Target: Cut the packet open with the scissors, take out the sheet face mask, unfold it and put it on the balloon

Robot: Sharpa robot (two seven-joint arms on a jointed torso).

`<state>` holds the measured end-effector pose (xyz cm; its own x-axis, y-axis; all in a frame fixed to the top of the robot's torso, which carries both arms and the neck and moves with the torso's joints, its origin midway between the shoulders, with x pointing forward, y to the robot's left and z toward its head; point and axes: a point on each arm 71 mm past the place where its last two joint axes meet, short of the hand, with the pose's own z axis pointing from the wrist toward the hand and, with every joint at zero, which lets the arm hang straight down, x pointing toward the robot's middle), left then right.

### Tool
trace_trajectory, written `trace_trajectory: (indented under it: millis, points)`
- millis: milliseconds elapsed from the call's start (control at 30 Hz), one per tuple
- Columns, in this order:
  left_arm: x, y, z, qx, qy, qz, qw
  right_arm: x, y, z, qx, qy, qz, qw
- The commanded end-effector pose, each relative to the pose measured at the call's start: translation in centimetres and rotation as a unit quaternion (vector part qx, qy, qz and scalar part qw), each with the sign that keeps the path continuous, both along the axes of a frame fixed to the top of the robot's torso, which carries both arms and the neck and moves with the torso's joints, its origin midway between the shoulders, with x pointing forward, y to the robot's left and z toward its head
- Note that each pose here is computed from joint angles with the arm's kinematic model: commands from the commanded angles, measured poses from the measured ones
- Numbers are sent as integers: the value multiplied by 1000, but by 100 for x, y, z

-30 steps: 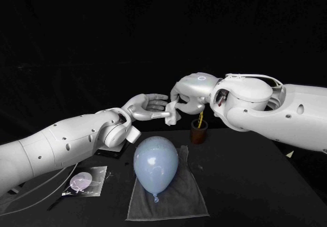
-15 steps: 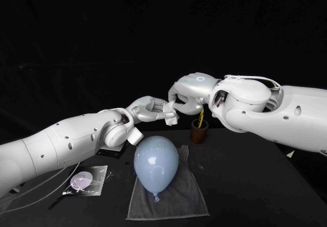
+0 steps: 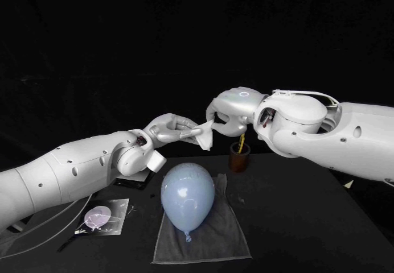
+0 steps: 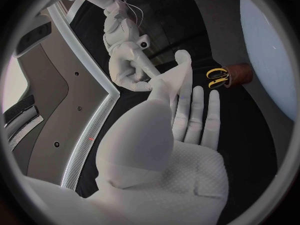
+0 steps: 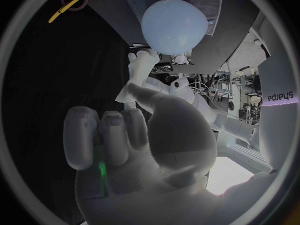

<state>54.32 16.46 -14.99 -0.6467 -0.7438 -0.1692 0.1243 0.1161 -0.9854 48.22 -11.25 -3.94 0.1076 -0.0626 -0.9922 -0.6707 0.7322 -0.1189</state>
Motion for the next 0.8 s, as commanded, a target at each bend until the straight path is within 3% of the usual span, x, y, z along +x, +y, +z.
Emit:
trace_trajectory:
  millis: [33,433,800]
  points:
    - [-3,15,9,-6,8,-7,1000,19,-29,10,-5,-12,-10,1000]
    - [-28,18,-13,18,10,-25,999,65,-23,-32,-10,-10,-22,1000]
    - [-46,0,3,18,0,-18,1000,138,-6,-117,-24,2,-43,999]
